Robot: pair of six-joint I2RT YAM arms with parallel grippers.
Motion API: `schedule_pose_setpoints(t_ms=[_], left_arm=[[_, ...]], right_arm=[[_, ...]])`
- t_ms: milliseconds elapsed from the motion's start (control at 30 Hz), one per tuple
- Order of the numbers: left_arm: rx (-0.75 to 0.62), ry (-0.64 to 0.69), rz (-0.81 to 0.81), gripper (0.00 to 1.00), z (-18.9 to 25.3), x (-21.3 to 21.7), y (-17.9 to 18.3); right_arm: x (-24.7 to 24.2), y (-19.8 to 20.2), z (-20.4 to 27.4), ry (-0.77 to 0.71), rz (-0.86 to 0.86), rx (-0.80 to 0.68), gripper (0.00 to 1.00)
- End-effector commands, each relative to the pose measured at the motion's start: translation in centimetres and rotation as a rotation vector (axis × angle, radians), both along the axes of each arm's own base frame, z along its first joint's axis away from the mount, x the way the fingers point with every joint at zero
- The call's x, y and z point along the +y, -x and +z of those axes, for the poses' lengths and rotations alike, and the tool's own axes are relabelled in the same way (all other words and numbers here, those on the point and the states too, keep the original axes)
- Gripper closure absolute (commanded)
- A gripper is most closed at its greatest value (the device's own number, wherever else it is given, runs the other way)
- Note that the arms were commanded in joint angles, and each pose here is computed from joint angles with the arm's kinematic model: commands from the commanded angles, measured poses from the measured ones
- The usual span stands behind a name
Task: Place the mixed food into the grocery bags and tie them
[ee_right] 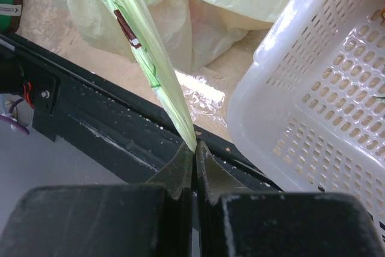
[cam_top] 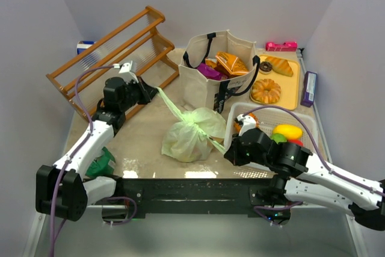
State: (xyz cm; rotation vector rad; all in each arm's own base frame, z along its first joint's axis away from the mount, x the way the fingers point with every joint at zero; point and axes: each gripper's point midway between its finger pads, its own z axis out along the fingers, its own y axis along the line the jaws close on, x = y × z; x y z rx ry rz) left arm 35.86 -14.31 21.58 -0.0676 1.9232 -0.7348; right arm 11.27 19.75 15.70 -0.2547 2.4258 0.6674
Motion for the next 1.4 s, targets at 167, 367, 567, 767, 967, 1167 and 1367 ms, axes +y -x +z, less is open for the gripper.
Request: schedule_pose_setpoints(t_ms=[167,367,567,767,967,1167,1367], left_arm=[[-0.224,-0.065,0.213,1.0,5.9,5.5,-4.6],[-0.201,-0.109,-0.005,0.63,6.5,2.6,-3.0],[-0.208,-0.219,-0.044,0.0,7.3,3.2,-0.9],[-0.243,-0.21,0.113,0.0,9.9,5.5,-1.0],[-0.252,-0.214,0.013,0.0,9.1,4.0,-1.5],[-0.245,-0.241,0.0,0.0,7.8,4.1,-0.9],[-0.236,-0.231,-0.022,0.0,7.4,3.7,-0.7]], right_arm=[[-4.8,3.3,-3.1,0.224,0.067,0.12,1.0],[-1.9,1.0,2.4,0.136,0.136,-0.029,0.58],[2.0,-2.7,9.7,0.107,0.234,-0.256,0.01],[8.6,-7.4,12.3,0.132,0.326,-0.445,0.01],[13.0,-12.6,9.8,0.328,0.363,-0.541,0.01],[14.9,-14.8,6.7,0.396,0.424,-0.518,0.01],[13.4,-14.8,1.2,0.529,0.431,-0.421,0.01]])
